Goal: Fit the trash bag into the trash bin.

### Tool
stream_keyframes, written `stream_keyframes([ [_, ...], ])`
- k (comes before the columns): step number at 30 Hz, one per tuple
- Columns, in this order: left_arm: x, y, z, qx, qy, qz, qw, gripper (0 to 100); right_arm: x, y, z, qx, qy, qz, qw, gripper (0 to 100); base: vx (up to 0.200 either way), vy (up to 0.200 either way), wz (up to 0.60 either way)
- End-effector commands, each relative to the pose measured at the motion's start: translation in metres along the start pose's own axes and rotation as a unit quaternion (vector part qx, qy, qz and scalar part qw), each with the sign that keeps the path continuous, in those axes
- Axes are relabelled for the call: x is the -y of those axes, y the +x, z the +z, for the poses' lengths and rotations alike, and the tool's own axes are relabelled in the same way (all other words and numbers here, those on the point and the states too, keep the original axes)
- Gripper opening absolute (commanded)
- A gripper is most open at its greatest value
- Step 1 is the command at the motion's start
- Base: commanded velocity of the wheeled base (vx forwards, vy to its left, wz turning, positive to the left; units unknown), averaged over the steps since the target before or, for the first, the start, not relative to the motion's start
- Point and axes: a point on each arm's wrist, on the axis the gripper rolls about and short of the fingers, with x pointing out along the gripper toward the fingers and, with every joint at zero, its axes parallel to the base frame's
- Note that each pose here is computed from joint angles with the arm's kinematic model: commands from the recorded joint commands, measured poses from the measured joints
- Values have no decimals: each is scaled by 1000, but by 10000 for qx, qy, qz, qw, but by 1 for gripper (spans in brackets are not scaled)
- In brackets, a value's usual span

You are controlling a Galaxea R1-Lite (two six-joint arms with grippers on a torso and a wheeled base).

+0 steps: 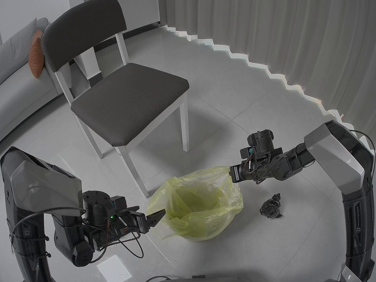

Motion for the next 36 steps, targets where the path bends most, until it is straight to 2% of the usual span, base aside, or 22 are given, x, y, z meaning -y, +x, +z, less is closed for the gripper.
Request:
stream_keyframes([
  [1,0,2,1,67,12,-30,10000,100,7,7,-3,-47,51,-48,10000,0,0,0,0],
  [4,-1,6,-1,41,7,-13,10000,100,11,19,-17,-296,76,-67,9995,0,0,0,0],
  [16,-10,17,-5,27,-43,88,9999,100,5,35,-39,-589,-57,-193,9981,0,0,0,0],
  [22,-15,29,-5,85,-43,90,9999,100,-9,32,-40,-617,-144,-101,9979,0,0,0,0],
  [27,-23,40,1,270,-34,139,9995,100,-10,24,-34,-555,-152,-112,9983,0,0,0,0],
  [28,-27,43,2,319,2,184,9993,100,-9,23,-36,-576,-168,-133,9981,100,0,0,0],
  [36,-40,61,-1,390,189,255,9987,100,-7,9,-31,-538,-124,-171,9983,100,0,0,0],
])
